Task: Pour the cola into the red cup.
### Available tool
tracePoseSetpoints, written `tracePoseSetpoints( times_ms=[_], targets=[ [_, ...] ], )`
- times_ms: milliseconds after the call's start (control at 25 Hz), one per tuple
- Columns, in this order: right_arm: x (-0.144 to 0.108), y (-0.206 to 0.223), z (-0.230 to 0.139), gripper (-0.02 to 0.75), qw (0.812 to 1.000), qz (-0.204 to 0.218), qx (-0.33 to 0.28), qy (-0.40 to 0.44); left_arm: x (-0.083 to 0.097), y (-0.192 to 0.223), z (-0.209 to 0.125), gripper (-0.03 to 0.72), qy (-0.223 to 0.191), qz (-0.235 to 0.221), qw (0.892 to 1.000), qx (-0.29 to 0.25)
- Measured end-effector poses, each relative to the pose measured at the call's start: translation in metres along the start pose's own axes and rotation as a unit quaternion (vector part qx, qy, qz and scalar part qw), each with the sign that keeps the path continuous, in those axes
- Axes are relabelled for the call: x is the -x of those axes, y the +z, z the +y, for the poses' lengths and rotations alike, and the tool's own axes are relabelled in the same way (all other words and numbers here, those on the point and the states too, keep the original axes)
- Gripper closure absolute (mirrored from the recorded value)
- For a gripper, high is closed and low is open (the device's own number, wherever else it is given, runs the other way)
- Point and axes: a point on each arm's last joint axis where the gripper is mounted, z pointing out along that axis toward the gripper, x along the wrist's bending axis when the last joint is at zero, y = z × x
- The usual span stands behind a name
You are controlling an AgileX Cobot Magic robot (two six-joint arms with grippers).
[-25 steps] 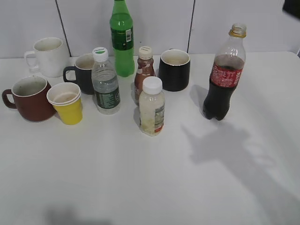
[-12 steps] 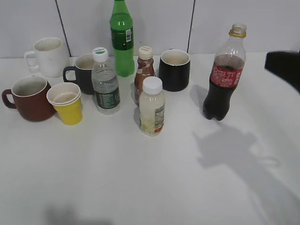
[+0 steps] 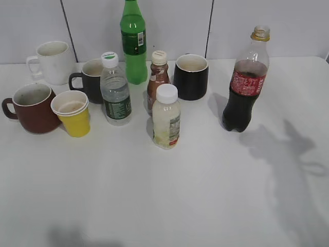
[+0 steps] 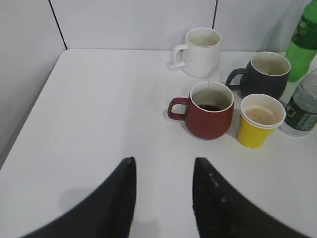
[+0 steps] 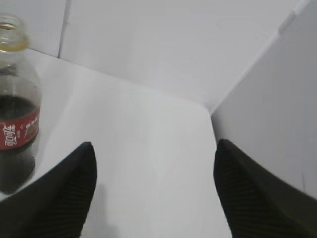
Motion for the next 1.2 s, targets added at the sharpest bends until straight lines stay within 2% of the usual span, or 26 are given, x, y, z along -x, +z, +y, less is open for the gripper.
tracePoseSetpoints(
  times_ms=[120, 200, 240, 360, 440, 520, 720, 920, 1200],
  targets=[
    [-0.002, -0.009, -0.002, 0.185, 0.999, 0.005, -0.032, 0.036, -0.001, 0.0, -0.001, 0.393, 0.001, 0.003, 1.0, -0.008],
    [-0.005, -0.019, -0.001, 0.185, 0.996, 0.018, -0.087, 0.013, -0.002, 0.0, -0.003, 0.393, 0.004, 0.009, 1.0, -0.019],
    [-0.007, -0.024, 0.0, 0.185, 0.991, 0.034, -0.127, 0.025, -0.002, 0.0, -0.003, 0.393, 0.005, 0.01, 1.0, -0.019],
    [-0.016, -0.042, 0.009, 0.185, 0.968, 0.122, -0.22, 0.023, -0.001, 0.0, -0.004, 0.393, -0.001, 0.003, 1.0, -0.021],
    [-0.02, -0.056, 0.013, 0.185, 0.952, 0.168, -0.254, 0.037, 0.0, 0.0, -0.006, 0.393, -0.004, 0.001, 0.999, -0.033],
    [-0.02, -0.073, 0.009, 0.186, 0.942, 0.186, -0.276, 0.039, -0.001, -0.002, -0.009, 0.396, -0.004, 0.005, 0.999, -0.044],
    [-0.007, -0.132, -0.013, 0.191, 0.952, 0.177, -0.241, 0.059, -0.01, -0.02, -0.027, 0.397, 0.012, 0.034, 0.997, -0.073],
    [-0.004, -0.174, -0.052, 0.191, 0.97, 0.168, -0.159, 0.075, -0.01, -0.021, -0.056, 0.398, 0.03, 0.016, 0.995, -0.097],
    [-0.004, -0.187, -0.067, 0.199, 0.982, 0.155, -0.063, 0.089, -0.004, -0.017, -0.06, 0.398, 0.029, -0.024, 0.998, -0.048]
  ],
)
